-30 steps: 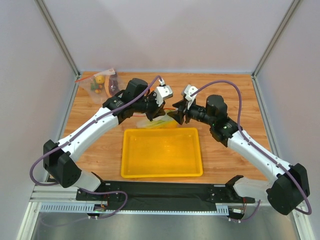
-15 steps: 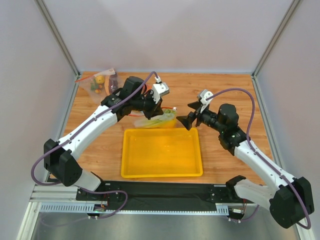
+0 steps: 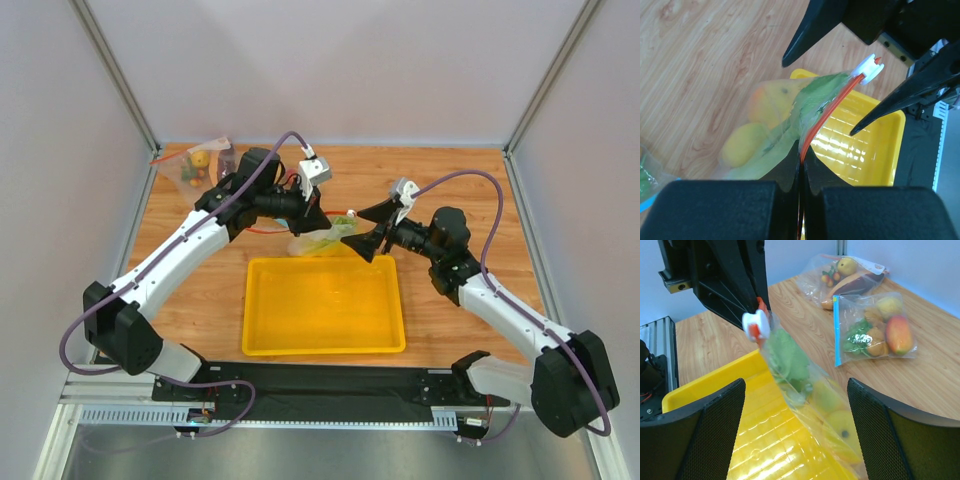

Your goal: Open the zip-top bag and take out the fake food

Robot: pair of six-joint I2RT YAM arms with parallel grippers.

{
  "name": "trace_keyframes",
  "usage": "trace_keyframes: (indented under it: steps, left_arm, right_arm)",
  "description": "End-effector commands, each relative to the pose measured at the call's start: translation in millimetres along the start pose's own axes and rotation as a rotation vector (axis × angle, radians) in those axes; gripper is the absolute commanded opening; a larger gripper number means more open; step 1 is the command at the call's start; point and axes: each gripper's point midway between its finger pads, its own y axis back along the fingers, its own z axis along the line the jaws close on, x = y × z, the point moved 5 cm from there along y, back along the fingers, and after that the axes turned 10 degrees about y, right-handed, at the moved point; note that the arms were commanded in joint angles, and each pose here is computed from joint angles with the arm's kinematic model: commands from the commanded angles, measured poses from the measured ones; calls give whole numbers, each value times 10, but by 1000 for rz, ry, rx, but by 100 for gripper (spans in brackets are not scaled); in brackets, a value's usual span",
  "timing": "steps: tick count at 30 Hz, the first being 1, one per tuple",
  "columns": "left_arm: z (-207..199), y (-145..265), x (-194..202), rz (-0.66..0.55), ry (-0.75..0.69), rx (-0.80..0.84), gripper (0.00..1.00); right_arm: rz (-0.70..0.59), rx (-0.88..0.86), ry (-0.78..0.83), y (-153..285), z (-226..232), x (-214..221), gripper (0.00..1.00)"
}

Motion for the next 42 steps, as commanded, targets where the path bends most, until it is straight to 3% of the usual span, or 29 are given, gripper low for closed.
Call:
trace_keyframes:
  steps: [1,9,16,24,26,30,31,33,35,38,42]
  left_arm:
    - [-257,165,-317,-119,-70,101,0]
    - [-338,138,-277,-100,-53,186,0]
    - [-344,111,-211,-57,-38,217,0]
    - [-372,108,-190,-41,-30,248,0]
    - [-377,108,-188,-39,-30,254,0]
    - [-346,103,-189,-33,-29,229,0]
    - [-326,100,-178,-27,-24,214,0]
    - [-289,132,-214,-36,-37,160,19]
    - [-257,160,-218,-44,-48,116,47]
    - [-274,255,-277,-102,-86,66,59]
    - [-415,385,-454,-206,-171,24,62]
  right_arm:
    - [-83,-53,20,-91,33,-186,83]
    - [-101,-67,26,-198,19,-224,77]
    - [-131,-38,51,-210,-26,-327,58]
    - [-147,-43,57,-231,-32,-407,48]
    - [-152,-51,59,-238,-28,-427,38]
    - [-152,-70,50,-243,-2,-445,5]
    - [-151,-72,49,-243,0,-442,0]
    - [-139,-67,47,-232,0,-422,0]
    - [-126,-65,44,-219,6,-392,0]
    - [-108,-79,33,-219,46,-323,0]
    - [-89,-97,27,-227,97,-268,0]
